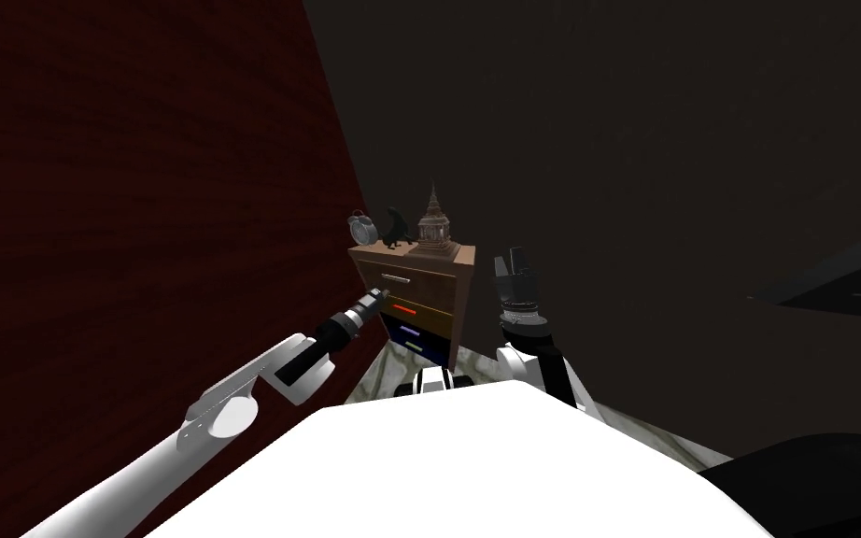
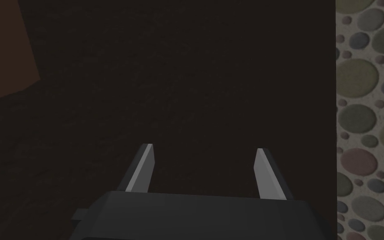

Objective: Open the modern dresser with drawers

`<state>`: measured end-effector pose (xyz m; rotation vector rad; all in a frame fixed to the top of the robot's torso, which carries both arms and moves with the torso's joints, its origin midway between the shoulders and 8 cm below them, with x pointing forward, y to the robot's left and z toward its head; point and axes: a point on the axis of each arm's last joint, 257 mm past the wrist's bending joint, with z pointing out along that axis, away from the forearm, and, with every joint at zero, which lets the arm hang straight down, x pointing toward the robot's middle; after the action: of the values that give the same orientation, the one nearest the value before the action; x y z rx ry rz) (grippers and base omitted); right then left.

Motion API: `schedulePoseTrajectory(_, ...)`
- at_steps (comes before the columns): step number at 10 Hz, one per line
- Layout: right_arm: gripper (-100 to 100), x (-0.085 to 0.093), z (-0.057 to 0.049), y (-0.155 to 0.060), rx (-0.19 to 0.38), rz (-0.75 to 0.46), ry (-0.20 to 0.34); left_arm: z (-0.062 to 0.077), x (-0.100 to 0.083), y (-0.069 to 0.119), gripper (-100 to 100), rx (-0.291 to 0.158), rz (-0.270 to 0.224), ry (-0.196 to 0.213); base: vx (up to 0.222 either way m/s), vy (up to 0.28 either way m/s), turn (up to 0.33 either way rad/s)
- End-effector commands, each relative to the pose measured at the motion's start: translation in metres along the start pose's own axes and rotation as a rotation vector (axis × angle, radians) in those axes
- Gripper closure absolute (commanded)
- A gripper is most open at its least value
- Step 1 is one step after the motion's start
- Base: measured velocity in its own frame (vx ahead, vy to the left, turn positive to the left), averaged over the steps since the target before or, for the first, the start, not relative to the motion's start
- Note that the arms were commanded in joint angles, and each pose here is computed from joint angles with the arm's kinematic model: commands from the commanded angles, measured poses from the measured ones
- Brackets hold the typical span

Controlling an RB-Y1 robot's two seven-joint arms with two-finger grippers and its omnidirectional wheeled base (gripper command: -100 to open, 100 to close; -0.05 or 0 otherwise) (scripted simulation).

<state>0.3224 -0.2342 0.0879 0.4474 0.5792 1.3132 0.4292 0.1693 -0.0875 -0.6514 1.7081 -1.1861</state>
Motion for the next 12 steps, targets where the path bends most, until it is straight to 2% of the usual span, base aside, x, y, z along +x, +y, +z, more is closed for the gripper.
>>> schedulePoseTrajectory(1, 0, 0.0, 0.0, 0.0, 0.0, 0.0, 0.0, 0.005, -0.007, 0.006, -100, -0.003, -0.004, -0.016, 0.113, -0.066, -0.076)
schedulePoseTrajectory(6, 0, 0.0, 0.0, 0.0, 0.0, 0.0, 0.0, 0.008, -0.012, 0.008, -100, -0.005, -0.004, -0.026, 0.093, -0.063, -0.029)
schedulePoseTrajectory(7, 0, 0.0, 0.0, 0.0, 0.0, 0.0, 0.0, 0.008, -0.012, 0.008, 100, -0.006, -0.004, -0.026, 0.0, 0.0, 0.0)
schedulePoseTrajectory(11, 0, 0.0, 0.0, 0.0, 0.0, 0.0, 0.0, 0.0, 0.0, -0.002, 100, 0.003, 0.002, 0.002, -0.147, 0.07, 0.071)
schedulePoseTrajectory(12, 0, 0.0, 0.0, 0.0, 0.0, 0.0, 0.0, 0.002, -0.002, -0.001, 100, 0.002, 0.002, -0.003, -0.083, 0.035, 0.016)
